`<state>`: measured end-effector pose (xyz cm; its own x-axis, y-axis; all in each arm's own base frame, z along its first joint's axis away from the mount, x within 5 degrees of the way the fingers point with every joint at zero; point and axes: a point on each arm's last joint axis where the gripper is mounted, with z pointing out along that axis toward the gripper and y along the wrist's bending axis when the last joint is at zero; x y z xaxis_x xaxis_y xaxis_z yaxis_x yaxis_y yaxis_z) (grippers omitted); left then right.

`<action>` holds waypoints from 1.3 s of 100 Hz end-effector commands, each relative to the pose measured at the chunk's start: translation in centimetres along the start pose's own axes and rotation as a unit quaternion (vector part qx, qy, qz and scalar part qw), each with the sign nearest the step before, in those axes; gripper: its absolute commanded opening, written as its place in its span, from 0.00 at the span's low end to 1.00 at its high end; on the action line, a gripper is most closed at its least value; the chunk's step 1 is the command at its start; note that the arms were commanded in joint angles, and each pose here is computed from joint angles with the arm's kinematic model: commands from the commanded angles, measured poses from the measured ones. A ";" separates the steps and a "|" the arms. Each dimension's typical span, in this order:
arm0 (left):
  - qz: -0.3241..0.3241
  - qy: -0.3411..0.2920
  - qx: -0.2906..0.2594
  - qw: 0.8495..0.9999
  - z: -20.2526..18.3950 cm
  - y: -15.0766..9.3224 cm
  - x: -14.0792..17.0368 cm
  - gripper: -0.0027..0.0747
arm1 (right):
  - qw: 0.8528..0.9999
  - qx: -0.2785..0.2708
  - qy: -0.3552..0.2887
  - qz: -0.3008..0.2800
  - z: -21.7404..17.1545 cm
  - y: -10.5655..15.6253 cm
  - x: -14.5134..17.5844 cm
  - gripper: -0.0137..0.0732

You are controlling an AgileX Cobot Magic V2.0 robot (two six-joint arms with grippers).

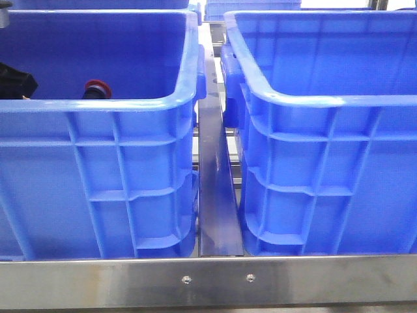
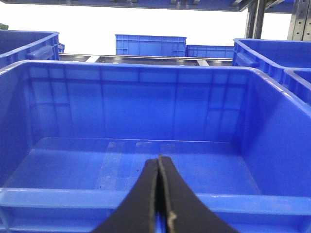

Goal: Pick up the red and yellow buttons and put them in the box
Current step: 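Grasp the yellow-capped button with the left gripper and lift it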

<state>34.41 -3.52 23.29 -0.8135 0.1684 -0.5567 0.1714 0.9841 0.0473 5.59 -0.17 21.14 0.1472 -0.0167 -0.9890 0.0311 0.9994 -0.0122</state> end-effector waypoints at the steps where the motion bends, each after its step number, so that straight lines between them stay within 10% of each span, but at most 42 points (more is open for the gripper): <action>1: -0.003 -0.053 -0.002 0.999 -1.6 -0.1 -1.6 0.33 | 0.999 0.003 -0.051 -0.003 -0.2 0.0 -0.8 0.08; 20: 0.001 -0.058 -0.005 0.998 -1.7 -0.1 -1.7 0.16 | 0.999 0.003 -0.051 -0.003 -0.2 0.0 -0.8 0.08; 56: 0.019 -0.123 0.003 0.992 -6.6 -1.2 -2.4 0.16 | 0.999 0.003 -0.051 -0.003 -0.2 0.0 -0.8 0.08; 130: 0.168 -0.284 0.242 0.912 -17.3 -14.7 0.9 0.16 | 0.998 0.004 -0.063 -0.002 -0.2 -0.1 -1.0 0.08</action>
<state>22.67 -15.53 33.90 -0.3801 0.3455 -0.8580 0.6739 0.7388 -0.0011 5.57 -0.17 21.26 0.1598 -0.0147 -0.9870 0.0312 0.9995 -0.0098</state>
